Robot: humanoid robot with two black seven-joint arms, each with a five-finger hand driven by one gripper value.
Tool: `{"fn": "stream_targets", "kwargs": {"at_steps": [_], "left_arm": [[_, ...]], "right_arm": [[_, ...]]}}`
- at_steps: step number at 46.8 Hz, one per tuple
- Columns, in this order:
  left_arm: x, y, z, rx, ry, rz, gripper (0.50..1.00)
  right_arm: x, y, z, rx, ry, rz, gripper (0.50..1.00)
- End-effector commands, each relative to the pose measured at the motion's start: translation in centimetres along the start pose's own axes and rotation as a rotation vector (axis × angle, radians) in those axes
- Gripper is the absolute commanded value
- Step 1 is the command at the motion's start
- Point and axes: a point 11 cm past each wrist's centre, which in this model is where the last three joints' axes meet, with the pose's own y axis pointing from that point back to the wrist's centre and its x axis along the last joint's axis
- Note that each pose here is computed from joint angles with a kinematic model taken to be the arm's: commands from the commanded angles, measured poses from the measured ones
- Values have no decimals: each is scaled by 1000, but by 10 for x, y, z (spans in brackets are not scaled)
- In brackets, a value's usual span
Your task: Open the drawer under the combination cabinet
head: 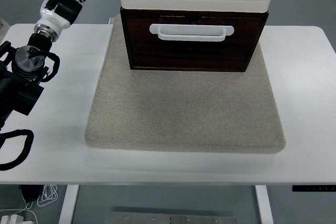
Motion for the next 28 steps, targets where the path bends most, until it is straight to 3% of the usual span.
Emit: {"fn": "stream_targets", "kwargs": {"at_steps": [1,28], "left_arm": [[0,0,-1,4,-5,2,1000],[-6,-5,9,-6,-18,0,1000]], "right_arm": [[0,0,0,0,0,0,928],[0,0,0,0,0,0,928]]}}
